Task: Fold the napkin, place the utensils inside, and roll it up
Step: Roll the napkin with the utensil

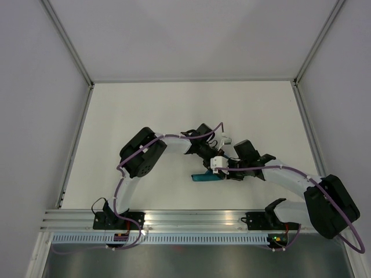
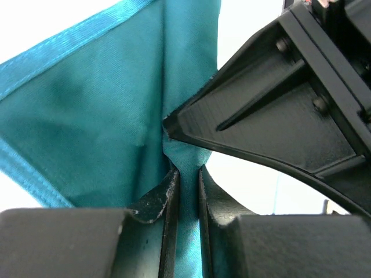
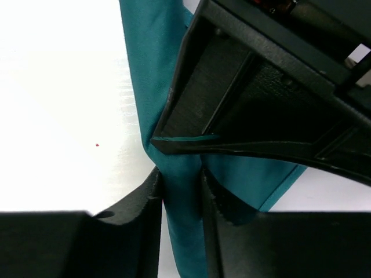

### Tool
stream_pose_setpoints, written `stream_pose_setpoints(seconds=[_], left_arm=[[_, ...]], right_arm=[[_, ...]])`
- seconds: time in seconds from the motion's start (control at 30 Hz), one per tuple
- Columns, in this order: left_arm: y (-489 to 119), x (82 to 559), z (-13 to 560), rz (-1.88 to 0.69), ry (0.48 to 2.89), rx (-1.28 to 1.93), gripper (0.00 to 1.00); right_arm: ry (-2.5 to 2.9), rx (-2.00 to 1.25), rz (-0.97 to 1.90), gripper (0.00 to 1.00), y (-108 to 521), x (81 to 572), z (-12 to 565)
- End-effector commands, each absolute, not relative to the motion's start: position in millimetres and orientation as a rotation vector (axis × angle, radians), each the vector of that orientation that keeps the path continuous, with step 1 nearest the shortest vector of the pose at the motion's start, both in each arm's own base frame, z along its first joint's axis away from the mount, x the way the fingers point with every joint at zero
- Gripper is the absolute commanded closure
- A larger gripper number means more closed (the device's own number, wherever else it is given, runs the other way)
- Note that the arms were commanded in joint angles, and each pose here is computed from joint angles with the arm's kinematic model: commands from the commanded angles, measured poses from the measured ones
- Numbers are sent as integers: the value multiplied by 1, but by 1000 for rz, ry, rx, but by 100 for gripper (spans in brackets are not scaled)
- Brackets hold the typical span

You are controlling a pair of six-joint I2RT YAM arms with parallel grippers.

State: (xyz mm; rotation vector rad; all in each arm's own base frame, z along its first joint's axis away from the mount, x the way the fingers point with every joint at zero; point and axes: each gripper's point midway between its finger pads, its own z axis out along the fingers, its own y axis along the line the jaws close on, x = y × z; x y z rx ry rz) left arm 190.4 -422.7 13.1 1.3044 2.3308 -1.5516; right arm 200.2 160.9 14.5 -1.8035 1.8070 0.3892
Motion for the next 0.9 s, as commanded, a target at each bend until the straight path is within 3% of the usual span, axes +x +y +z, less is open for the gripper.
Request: stream_pose_setpoints(seconds=[0.0,0.03,0.13,0.23,0.5,0.87], left_arm=[[-358,176,-71,-1138,2819,1137,79],[-361,177,-68,-1143,2820,1106,76],[-367,192,-51,-1143,2752,1015,68],[-364,208,-35,-1168,2740,800,67],[-337,277,18,-1127,2501,368,66],[-266,316,95,-893,2020,92,65]], right_arm=[[1826,-1807,370,73,159,203,10],[1830,-1814,375,79,160,204,8],[1842,-1839,398,86,162,203,5],[1854,-1864,416,89,163,205,1],[1877,-1940,497,92,174,217,-7],[2018,-2028,741,94,184,225,-27]])
